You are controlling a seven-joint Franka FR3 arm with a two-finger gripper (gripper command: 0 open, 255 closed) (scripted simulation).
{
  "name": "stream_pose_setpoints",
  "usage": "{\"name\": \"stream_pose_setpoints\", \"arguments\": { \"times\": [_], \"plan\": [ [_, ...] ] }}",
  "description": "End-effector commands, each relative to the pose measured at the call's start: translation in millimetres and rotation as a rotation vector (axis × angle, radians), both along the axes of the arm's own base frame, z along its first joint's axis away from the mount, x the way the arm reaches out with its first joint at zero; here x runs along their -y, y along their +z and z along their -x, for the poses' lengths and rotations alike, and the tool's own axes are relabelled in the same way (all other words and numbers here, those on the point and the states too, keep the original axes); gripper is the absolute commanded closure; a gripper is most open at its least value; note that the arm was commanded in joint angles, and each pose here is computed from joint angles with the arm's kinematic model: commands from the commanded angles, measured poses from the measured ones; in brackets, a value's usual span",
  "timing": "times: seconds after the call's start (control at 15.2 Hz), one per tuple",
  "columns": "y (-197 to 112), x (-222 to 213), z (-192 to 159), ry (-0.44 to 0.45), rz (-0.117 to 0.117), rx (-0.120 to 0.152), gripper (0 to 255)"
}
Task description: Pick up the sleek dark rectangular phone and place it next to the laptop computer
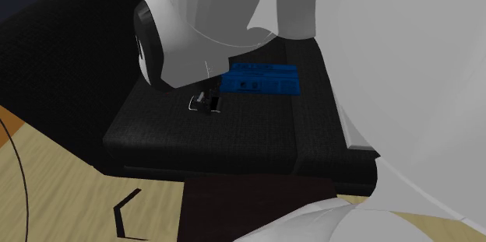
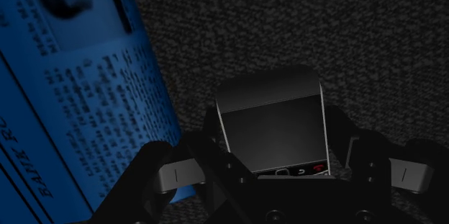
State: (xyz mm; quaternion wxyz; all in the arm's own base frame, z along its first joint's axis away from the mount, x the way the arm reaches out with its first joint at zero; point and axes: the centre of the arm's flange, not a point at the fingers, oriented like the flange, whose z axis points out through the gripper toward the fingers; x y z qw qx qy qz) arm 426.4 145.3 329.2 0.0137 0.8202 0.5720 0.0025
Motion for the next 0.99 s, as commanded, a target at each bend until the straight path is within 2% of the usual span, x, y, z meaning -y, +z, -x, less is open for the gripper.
{"name": "stream_pose_setpoints", "arguments": {
  "times": [0.0,0.33,0.92],
  "plan": [
    [-1,0,0,-0.001,0.0,0.0,255],
    [-1,0,0,-0.001,0.0,0.0,255],
    [47,0,0,-0.001,0.0,0.0,255]
  ]
}}
